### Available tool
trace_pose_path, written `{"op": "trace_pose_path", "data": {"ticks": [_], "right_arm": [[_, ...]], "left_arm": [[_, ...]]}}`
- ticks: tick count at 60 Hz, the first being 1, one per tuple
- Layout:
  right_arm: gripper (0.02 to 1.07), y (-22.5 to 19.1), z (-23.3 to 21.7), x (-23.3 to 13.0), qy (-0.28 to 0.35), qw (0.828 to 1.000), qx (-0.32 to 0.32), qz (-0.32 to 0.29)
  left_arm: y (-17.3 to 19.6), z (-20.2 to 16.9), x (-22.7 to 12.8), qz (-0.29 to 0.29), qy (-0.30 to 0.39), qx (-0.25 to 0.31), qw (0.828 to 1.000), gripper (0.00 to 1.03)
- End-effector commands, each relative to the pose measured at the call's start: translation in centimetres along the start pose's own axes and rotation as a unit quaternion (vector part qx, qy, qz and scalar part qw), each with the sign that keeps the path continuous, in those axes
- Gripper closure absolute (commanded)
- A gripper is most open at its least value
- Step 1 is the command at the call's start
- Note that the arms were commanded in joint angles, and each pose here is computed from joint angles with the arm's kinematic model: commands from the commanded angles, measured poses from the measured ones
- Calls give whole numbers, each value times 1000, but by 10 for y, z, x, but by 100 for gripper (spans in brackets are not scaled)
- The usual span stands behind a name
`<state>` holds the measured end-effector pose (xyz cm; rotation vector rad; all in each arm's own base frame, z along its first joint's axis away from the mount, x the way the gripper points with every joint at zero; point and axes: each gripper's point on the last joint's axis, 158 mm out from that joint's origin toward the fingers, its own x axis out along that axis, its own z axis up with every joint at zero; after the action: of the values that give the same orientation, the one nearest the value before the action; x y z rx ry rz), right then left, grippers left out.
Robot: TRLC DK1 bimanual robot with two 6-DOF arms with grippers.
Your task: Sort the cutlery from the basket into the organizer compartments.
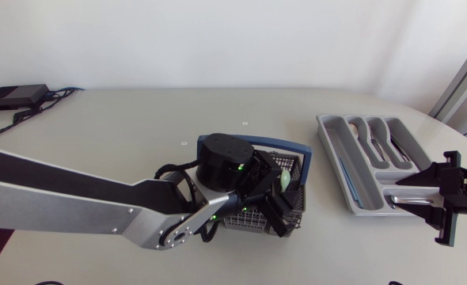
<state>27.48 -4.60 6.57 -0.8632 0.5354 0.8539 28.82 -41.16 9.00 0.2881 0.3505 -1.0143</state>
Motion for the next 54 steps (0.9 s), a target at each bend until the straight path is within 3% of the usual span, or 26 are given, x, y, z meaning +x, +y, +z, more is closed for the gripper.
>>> {"op": "trace_pose_path", "data": {"ticks": [1, 17, 32, 54], "right_arm": [[47, 11, -1, 7, -5, 1000, 17, 15], [47, 12, -1, 7, -5, 1000, 17, 15], [47, 11, -2, 7, -3, 1000, 16, 13], [47, 11, -3, 8, -2, 1000, 15, 12]], "left_arm": [[3, 5, 7, 3, -6, 5, 1000, 38], [4, 10, 13, 3, -10, 6, 1000, 39], [5, 10, 13, 4, -10, 4, 1000, 61], [5, 15, 15, 3, -14, 6, 1000, 67]]}}
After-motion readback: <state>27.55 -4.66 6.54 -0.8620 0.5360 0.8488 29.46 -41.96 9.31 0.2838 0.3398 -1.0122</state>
